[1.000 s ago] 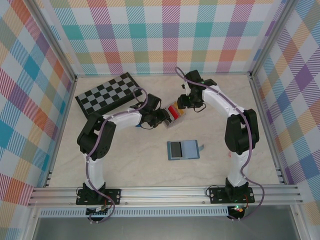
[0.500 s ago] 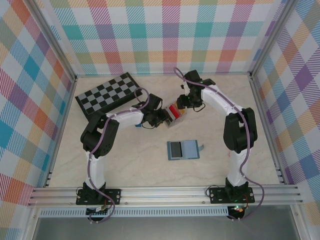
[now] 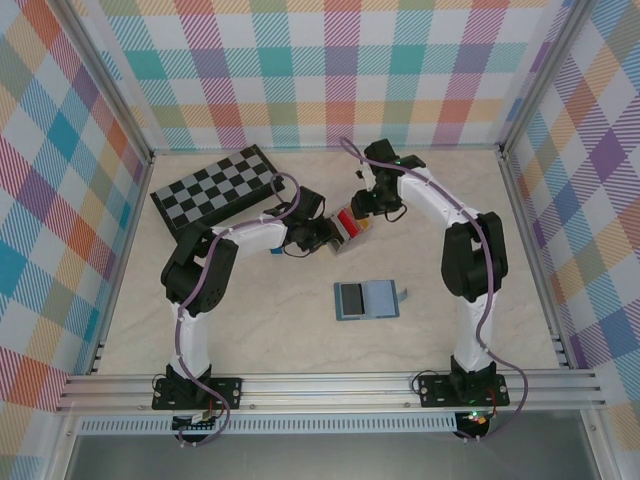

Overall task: Put the credit cards into the card holder
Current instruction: Pick up the credit card from the storage box.

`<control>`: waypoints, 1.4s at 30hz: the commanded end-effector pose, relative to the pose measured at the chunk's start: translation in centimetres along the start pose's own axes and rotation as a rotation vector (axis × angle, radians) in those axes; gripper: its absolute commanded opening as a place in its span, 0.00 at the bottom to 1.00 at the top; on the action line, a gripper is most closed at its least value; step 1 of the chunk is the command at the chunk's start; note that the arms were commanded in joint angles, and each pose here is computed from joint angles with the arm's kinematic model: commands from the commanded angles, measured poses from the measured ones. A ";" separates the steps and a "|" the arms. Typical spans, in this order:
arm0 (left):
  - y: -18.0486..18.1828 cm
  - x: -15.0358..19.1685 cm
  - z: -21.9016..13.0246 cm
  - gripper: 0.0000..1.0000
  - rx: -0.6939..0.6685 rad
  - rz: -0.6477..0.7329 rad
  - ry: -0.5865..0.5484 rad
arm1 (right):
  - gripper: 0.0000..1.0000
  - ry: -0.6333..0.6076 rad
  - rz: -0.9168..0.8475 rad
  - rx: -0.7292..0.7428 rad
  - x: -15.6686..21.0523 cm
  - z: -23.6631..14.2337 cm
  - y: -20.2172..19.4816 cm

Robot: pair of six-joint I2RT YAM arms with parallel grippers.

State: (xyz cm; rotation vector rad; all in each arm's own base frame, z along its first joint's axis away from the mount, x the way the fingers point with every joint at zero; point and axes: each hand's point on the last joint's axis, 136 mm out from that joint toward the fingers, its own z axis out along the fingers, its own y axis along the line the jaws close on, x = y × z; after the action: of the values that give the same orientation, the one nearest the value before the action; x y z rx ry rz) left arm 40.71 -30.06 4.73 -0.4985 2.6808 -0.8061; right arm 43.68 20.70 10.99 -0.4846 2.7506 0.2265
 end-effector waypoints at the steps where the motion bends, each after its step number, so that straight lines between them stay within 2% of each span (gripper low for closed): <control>1: 4.5 1.0 0.5 0.39 -0.168 -0.009 0.039 | 0.61 0.035 -0.032 -0.021 0.1 0.7 0.7; 10: 4.7 1.1 0.5 0.39 -0.169 -0.010 0.044 | 0.60 0.064 -0.047 0.078 -0.1 2.4 -0.7; 15: 4.7 1.1 0.4 0.39 -0.167 -0.009 0.044 | 0.60 0.030 -0.056 0.152 -0.9 1.4 -1.6; 25: 4.7 1.2 0.5 0.39 -0.168 -0.012 0.047 | 0.51 -0.005 -0.074 0.161 -1.6 -0.1 -1.3; 33: 4.8 1.3 0.6 0.39 -0.167 -0.013 0.049 | 0.49 -0.022 -0.092 0.180 -1.9 -0.8 -1.1; 42: 4.7 1.4 0.6 0.39 -0.164 -0.016 0.054 | 0.38 -0.026 -0.100 0.179 -2.0 -0.9 -0.9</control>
State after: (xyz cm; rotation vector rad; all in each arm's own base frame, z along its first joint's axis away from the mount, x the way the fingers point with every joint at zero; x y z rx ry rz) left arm 40.68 -29.92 4.71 -0.4944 2.6858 -0.7926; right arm 44.89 20.94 9.26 -0.5841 2.7443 -0.0048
